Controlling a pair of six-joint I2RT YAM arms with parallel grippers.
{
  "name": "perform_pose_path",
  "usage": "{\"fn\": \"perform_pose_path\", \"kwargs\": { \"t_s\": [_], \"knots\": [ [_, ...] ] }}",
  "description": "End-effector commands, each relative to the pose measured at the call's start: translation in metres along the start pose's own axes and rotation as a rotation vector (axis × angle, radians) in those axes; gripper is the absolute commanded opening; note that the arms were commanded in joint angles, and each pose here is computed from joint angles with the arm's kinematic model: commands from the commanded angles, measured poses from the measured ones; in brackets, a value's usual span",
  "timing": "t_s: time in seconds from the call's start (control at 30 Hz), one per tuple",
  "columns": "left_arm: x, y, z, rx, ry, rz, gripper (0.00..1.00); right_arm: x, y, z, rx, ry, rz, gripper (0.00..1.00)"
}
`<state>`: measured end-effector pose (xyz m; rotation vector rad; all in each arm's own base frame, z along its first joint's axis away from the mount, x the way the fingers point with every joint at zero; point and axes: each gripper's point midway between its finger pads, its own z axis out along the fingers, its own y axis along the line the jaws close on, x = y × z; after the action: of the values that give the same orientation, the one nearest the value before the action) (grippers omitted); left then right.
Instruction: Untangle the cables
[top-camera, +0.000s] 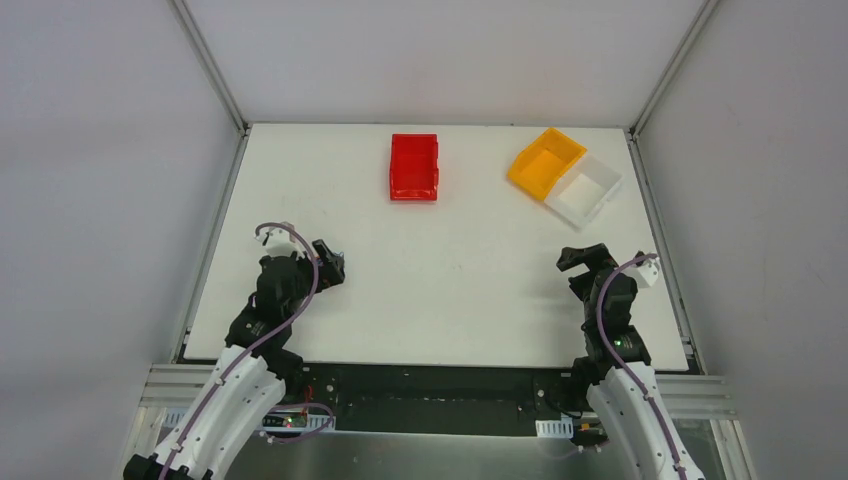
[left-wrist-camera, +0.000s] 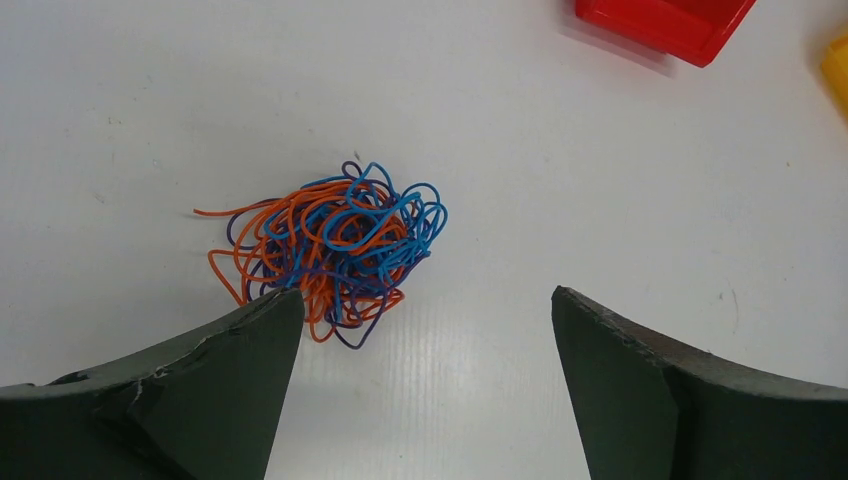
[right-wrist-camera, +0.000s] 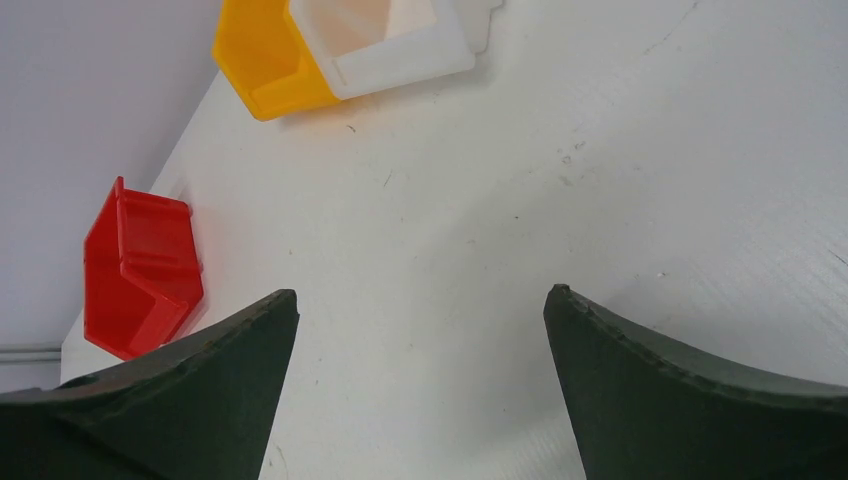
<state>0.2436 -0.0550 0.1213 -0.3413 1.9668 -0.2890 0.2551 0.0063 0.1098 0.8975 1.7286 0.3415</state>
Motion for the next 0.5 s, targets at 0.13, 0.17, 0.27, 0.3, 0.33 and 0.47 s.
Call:
{"fn": "perform_pose_path", "kwargs": {
  "t_s": [0.13, 0.17, 0.27, 0.3, 0.33, 0.47],
  "knots": [
    [-0.003, 0.013, 0.01, -0.096, -0.012, -0.029, 0.99, -0.011, 0.014, -0.001, -0.044, -0.032, 0.035, 0.98],
    [-0.004, 0.017, 0.011, -0.125, -0.013, -0.04, 0.99, -0.011, 0.014, -0.001, -0.044, -0.032, 0.036, 0.98],
    [-0.002, 0.024, 0.013, -0.182, 0.003, -0.051, 1.0, -0.012, 0.017, 0.0, -0.05, -0.031, 0.043, 0.98],
    [-0.001, 0.024, 0.013, -0.185, 0.011, -0.05, 1.0, -0.012, 0.017, 0.0, -0.052, -0.03, 0.043, 0.98],
    [0.0, 0.024, 0.014, -0.187, 0.016, -0.05, 1.0, -0.012, 0.018, 0.0, -0.052, -0.029, 0.044, 0.98],
    [0.006, 0.031, 0.018, -0.232, 0.034, -0.058, 0.86, -0.011, 0.019, 0.0, -0.053, -0.022, 0.048, 0.98]
  ]
}}
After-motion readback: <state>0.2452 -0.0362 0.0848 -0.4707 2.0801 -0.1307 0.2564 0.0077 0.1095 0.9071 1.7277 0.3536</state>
